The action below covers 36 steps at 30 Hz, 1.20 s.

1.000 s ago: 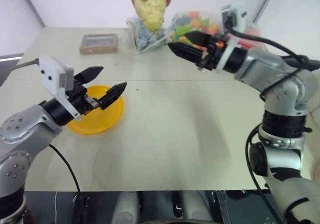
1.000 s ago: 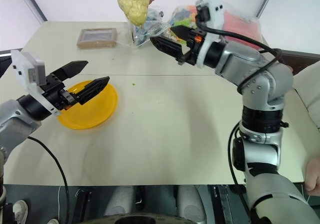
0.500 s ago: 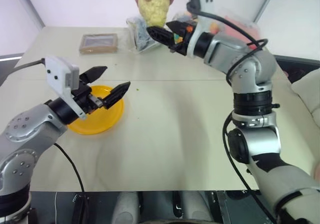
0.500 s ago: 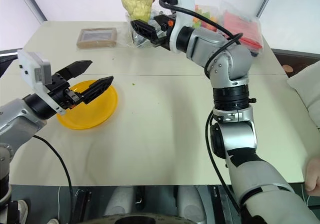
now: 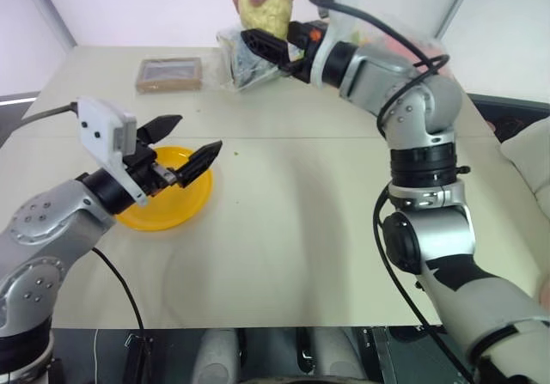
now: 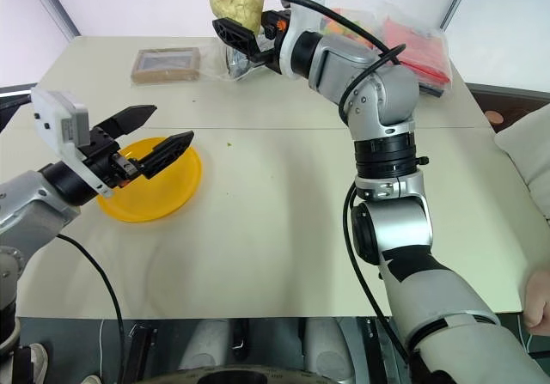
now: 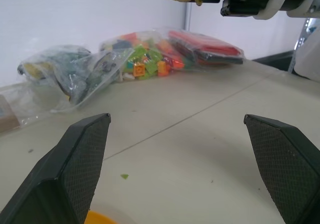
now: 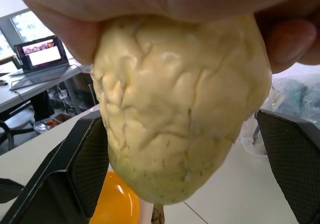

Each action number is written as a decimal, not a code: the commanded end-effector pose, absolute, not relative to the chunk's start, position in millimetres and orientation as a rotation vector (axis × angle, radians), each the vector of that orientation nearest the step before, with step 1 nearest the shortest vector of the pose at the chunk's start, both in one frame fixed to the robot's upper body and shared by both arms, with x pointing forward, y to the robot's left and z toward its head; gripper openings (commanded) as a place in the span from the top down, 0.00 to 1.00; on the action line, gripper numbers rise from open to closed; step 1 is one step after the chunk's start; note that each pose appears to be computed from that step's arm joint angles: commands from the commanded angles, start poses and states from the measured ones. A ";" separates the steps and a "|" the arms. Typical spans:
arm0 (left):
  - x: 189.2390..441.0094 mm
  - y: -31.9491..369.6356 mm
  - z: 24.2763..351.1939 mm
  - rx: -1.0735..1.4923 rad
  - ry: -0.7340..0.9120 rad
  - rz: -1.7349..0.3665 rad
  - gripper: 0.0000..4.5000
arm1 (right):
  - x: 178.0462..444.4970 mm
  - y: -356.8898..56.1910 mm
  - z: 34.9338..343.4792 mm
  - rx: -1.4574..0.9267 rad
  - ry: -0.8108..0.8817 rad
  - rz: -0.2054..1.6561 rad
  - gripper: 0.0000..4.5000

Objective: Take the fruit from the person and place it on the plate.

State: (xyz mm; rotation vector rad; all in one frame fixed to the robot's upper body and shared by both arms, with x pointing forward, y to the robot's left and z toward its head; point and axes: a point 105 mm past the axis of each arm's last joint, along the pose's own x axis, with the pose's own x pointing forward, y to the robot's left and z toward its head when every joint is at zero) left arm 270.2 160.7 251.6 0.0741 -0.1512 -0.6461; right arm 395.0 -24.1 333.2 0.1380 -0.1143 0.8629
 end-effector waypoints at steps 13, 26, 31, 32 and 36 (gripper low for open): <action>268.8 173.4 262.2 0.098 -0.208 -0.578 0.00 | 388.3 -19.1 338.9 0.102 -0.162 0.867 0.51; 251.4 204.4 251.0 0.148 -0.144 -0.382 0.00 | 361.9 57.5 216.7 -0.003 0.096 1.068 0.51; 240.6 211.9 249.8 0.162 -0.134 -0.316 0.00 | 347.5 98.6 205.6 -0.015 0.095 1.164 0.51; 238.8 213.3 249.8 0.167 -0.132 -0.304 0.00 | 344.8 104.6 204.5 -0.037 0.083 1.179 0.51; 230.7 219.8 250.9 0.183 -0.127 -0.257 0.00 | 334.0 127.6 196.5 -0.068 0.073 1.236 0.51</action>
